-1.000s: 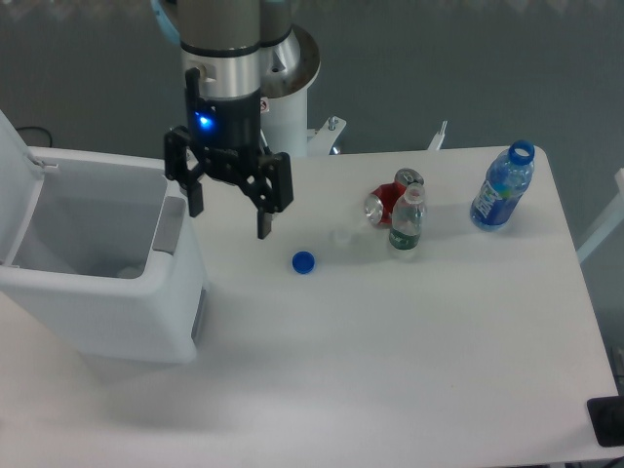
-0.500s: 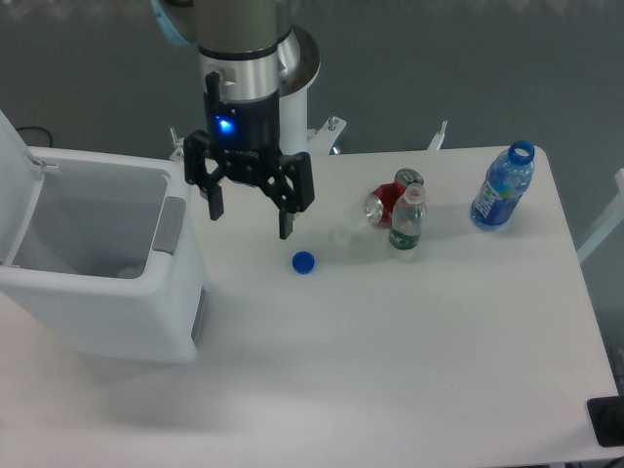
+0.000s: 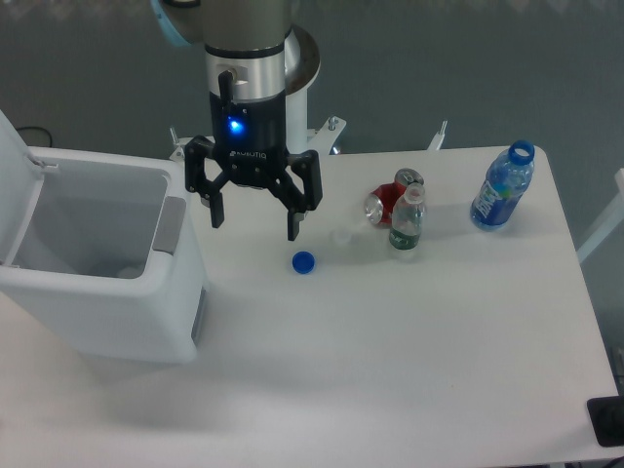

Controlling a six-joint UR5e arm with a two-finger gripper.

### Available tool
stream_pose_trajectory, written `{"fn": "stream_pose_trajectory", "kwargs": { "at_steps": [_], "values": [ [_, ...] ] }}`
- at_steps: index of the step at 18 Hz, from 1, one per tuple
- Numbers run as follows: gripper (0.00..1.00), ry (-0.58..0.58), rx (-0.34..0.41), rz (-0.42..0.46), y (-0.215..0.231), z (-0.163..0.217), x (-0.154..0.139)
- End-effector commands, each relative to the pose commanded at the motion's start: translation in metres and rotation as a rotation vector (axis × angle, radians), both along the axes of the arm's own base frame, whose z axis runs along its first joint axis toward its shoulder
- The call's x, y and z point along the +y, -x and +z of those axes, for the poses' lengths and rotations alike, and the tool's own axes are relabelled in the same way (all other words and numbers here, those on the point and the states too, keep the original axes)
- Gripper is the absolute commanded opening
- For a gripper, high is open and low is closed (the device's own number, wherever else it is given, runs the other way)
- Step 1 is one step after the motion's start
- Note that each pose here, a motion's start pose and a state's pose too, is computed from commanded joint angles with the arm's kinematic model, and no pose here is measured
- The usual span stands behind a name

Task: Close the trash can

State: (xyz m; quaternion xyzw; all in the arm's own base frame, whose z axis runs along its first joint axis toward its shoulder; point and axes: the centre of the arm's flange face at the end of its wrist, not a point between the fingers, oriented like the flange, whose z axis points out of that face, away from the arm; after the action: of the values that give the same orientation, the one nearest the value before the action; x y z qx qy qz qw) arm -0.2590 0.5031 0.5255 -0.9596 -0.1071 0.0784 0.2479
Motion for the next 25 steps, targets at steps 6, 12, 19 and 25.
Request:
{"fn": "stream_pose_trajectory", "kwargs": {
  "at_steps": [6, 12, 19, 25],
  "values": [
    [1.0, -0.11, -0.071, 0.104, -0.026, 0.037, 0.007],
    [1.0, -0.182, -0.121, 0.111, -0.076, 0.065, 0.005],
    [1.0, -0.255, -0.181, -0.022, -0.128, 0.088, 0.008],
    [1.0, -0.297, -0.193, -0.114, -0.176, 0.11, 0.002]
  ]
}}
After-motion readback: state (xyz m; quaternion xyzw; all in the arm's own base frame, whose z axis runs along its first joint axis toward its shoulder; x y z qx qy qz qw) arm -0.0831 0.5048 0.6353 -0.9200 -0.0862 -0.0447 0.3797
